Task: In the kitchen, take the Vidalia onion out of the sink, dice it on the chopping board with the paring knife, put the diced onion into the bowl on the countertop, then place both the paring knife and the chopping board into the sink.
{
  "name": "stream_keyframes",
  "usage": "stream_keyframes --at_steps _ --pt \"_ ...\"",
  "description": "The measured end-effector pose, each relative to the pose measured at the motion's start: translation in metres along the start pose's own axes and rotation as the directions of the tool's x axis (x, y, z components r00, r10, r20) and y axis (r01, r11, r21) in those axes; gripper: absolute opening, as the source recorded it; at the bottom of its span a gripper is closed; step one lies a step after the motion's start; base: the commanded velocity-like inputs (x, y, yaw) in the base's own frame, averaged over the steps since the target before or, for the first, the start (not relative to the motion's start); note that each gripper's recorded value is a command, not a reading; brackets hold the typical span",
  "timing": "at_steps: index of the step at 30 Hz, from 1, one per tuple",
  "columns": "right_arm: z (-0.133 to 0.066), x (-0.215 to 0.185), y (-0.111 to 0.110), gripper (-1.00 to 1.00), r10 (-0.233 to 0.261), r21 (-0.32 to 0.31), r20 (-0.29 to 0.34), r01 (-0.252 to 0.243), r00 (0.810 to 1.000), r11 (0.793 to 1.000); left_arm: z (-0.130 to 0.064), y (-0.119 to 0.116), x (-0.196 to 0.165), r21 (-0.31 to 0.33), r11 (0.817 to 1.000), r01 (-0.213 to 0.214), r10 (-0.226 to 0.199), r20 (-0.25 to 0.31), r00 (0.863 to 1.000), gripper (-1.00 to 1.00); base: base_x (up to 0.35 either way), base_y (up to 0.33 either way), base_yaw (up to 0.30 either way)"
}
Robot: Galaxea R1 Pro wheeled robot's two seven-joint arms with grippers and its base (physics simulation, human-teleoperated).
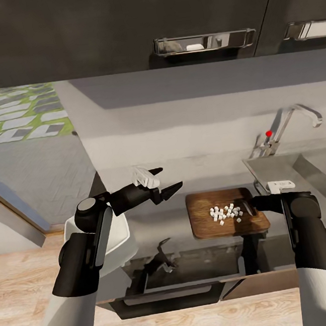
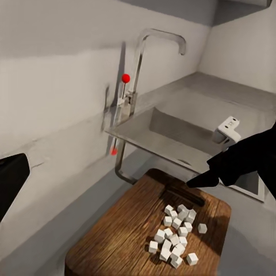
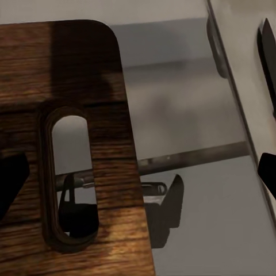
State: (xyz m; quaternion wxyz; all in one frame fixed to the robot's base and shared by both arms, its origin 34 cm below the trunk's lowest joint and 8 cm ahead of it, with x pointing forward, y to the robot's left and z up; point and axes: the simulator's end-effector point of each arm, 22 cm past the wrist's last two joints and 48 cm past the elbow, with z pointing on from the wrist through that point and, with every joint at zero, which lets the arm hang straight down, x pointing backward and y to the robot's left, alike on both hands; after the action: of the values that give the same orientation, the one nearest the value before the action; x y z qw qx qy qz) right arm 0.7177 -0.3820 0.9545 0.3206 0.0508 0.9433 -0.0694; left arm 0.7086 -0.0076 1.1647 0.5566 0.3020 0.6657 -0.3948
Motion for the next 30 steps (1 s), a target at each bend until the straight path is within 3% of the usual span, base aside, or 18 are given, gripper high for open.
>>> stream_keyframes --at_steps 30 --pt "0.0062 0.0058 0.0007 1.0 -0.002 0.001 -0.014 0.002 1.0 1.0 0.0017 0.0034 0.0078 0.0 1.0 0.012 -0.012 -0.007 1.0 1.0 0.014 0.0 -0.017"
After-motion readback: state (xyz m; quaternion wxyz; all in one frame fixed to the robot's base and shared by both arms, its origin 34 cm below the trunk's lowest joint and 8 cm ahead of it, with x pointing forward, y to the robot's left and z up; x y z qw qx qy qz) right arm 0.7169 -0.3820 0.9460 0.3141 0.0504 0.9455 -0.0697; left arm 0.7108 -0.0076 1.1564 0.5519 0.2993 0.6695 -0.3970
